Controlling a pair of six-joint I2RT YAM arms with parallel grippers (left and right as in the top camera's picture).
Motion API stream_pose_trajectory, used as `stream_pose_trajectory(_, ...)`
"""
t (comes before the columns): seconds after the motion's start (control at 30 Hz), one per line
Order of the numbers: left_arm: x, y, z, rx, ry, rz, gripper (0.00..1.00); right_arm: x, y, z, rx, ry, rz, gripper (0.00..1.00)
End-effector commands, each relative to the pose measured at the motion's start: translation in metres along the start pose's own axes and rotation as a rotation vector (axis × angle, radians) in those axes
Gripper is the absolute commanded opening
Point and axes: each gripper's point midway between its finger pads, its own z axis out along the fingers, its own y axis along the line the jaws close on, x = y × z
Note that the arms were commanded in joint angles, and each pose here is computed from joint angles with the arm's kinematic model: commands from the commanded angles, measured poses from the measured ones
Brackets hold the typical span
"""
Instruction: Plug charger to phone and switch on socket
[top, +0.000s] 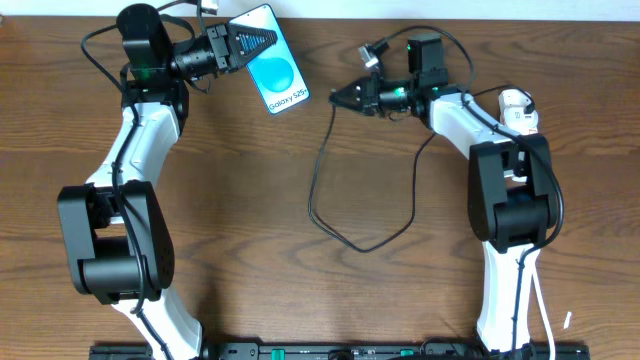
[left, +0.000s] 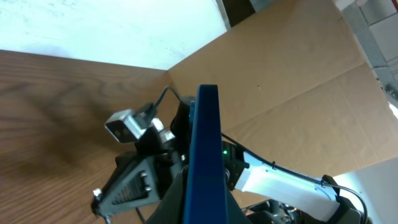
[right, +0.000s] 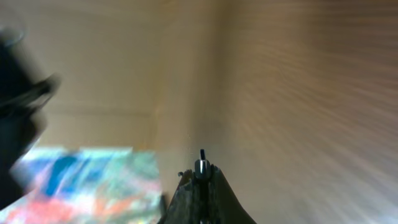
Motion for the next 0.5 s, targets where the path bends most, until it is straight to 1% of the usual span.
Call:
stream_pose_trajectory(0.0,-0.008,-0.022,-0.002,0.015,-0.008,0.050,0.08,-0.013,-0.059,-0.017,0.353,-0.111,-0.060,0.01)
stream_pose_trajectory(0.13,-0.009,-0.022,-0.002,0.011,-0.014,0.050,0.08,-0.009,-0.098,-0.036,0.585,-0.134,-0.025,0.01)
stream_pose_trajectory(0.27,-0.010,-0.021,-0.002,0.007,-0.020,0.049,0.08,-0.011,-0.120,-0.053,0.744,-0.170,-0.022,0.01)
stream_pose_trajectory(0.47,-0.010,-0.021,-0.002,0.006,-0.021,0.049,0.08,-0.022,-0.141,-0.080,0.962,-0.214,-0.106,0.01)
